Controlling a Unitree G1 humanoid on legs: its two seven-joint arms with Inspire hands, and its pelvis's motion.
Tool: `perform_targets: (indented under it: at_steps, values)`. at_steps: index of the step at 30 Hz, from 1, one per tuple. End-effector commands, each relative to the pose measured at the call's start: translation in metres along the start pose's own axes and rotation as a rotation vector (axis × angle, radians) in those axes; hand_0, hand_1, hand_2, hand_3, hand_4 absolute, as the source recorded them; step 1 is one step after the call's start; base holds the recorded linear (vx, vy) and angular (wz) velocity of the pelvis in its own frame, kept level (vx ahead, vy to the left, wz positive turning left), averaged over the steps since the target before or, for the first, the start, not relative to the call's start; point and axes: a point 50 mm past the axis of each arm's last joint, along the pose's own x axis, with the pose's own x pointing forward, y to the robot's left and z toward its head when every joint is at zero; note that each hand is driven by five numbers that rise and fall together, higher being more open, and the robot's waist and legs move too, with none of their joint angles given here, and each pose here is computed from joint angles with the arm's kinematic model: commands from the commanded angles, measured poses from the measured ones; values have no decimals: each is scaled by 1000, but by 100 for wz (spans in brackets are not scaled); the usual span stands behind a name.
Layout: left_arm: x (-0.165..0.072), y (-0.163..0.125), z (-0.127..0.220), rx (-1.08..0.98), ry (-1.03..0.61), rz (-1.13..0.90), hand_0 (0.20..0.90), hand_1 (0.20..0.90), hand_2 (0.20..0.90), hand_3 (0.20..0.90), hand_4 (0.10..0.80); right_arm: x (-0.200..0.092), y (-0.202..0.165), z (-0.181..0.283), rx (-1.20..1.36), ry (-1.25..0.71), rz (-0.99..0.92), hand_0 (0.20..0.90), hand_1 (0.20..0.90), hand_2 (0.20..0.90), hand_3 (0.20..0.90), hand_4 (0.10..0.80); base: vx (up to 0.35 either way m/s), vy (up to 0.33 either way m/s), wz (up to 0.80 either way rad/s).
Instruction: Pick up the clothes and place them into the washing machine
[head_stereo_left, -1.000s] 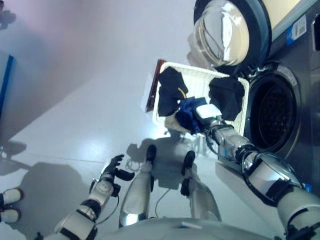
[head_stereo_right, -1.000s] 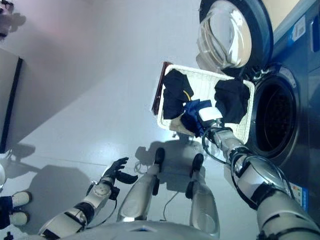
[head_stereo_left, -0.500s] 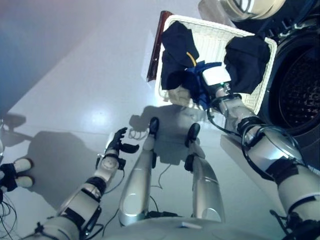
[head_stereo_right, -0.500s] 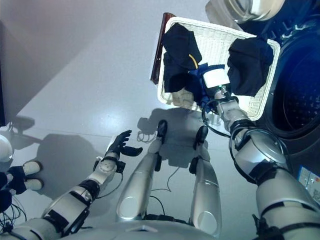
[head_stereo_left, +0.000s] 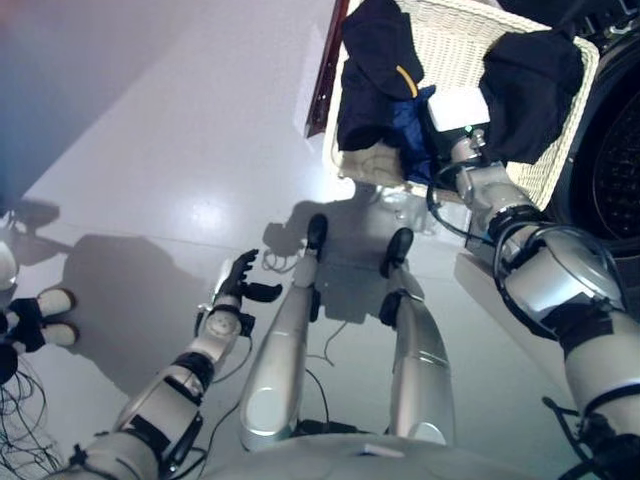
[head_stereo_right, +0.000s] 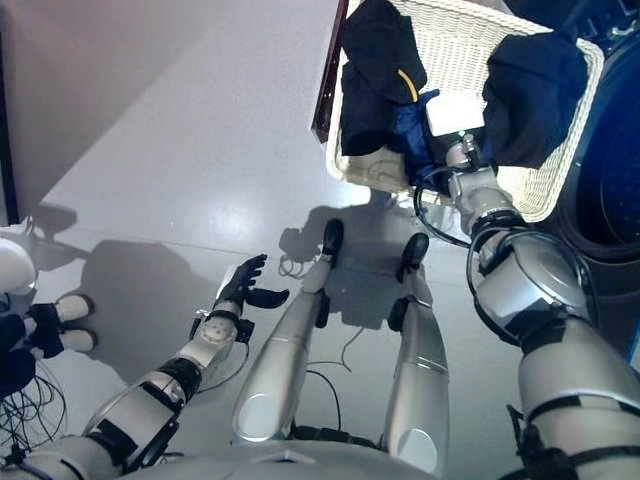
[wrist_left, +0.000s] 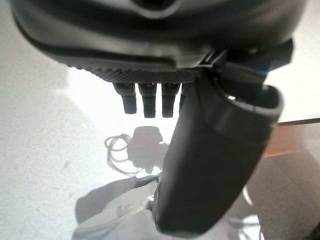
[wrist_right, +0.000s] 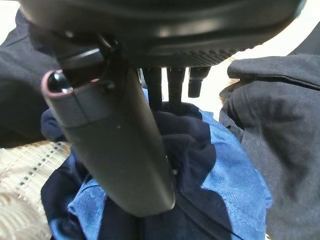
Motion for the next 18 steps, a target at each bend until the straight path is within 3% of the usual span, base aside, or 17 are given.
perform_targets:
  at_steps: [1,18]
  values:
    - [-2,7,-4,-15,1,43,900,900,900,900,800,-1,-2,-38,-77,113,68,300,300,300,300,400,-7,19,4]
    - [-4,0,-10,30,18,29,900,900,900,900,800,-3,1,-36,-41,104,28,300,300,300,300,400,-1,-1,-1]
